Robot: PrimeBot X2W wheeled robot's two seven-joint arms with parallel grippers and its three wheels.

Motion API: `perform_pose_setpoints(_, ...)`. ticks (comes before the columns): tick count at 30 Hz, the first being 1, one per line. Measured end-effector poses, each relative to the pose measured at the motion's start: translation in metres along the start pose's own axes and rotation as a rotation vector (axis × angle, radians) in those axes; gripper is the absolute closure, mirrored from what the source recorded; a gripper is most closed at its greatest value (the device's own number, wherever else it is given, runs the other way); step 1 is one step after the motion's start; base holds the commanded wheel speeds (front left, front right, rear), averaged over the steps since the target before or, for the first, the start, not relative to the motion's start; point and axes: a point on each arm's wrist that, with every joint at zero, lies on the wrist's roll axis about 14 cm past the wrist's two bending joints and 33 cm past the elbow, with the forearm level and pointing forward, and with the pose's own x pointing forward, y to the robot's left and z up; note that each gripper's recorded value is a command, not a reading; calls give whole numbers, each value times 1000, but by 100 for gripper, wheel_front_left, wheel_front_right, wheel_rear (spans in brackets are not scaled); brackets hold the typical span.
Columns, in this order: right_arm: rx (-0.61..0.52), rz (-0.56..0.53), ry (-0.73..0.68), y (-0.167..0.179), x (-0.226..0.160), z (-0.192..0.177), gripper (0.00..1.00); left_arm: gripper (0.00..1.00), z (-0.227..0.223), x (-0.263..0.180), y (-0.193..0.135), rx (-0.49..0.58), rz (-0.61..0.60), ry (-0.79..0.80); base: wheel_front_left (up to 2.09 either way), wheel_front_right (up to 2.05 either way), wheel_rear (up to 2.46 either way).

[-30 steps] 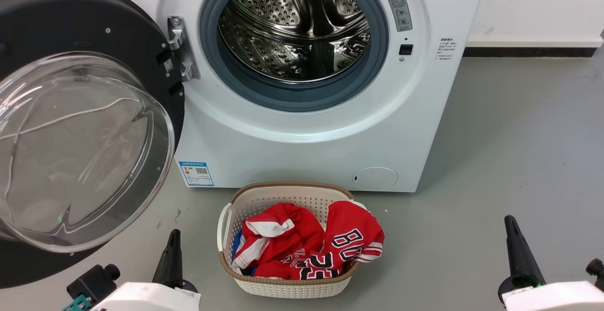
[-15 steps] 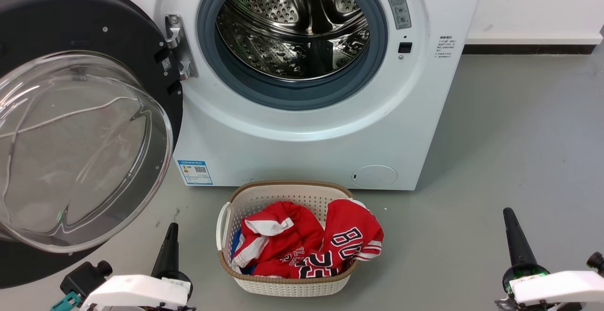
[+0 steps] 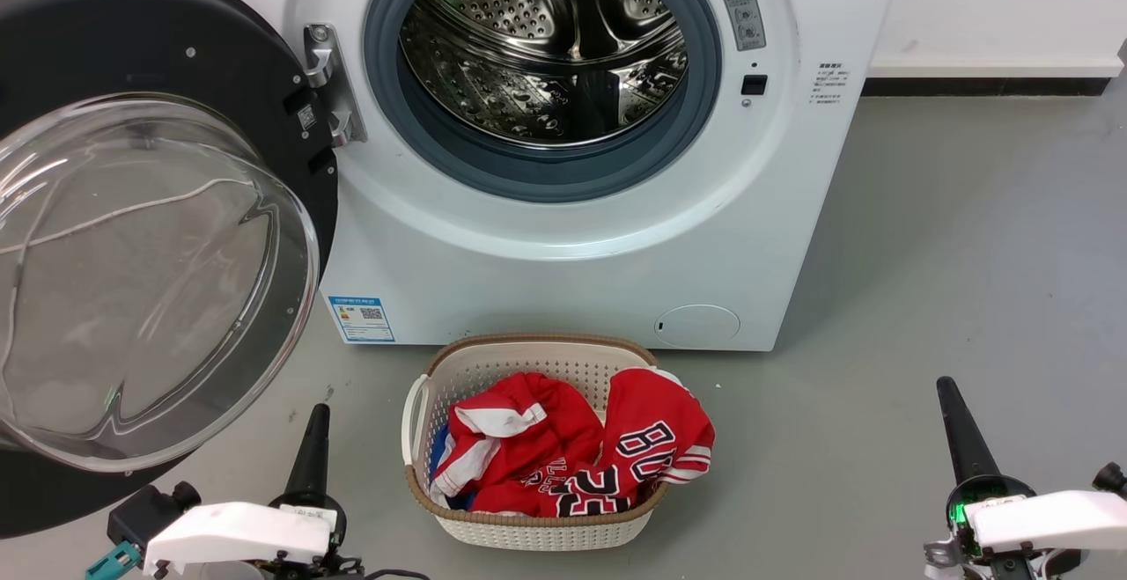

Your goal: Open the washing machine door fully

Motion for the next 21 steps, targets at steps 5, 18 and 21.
perform_pose_setpoints(5,49,-7,5,-2,1,0,100,100,0,2,0,-51,-3,4,0,0,0)
perform_pose_setpoints(18,165,-6,10,-1,8,1,100,100,3,7,-3,-173,-17,8,0,0,0)
perform_pose_setpoints(21,189,-9,14,-2,8,0,100,100,3,8,-4,-200,-21,10,0,0,0)
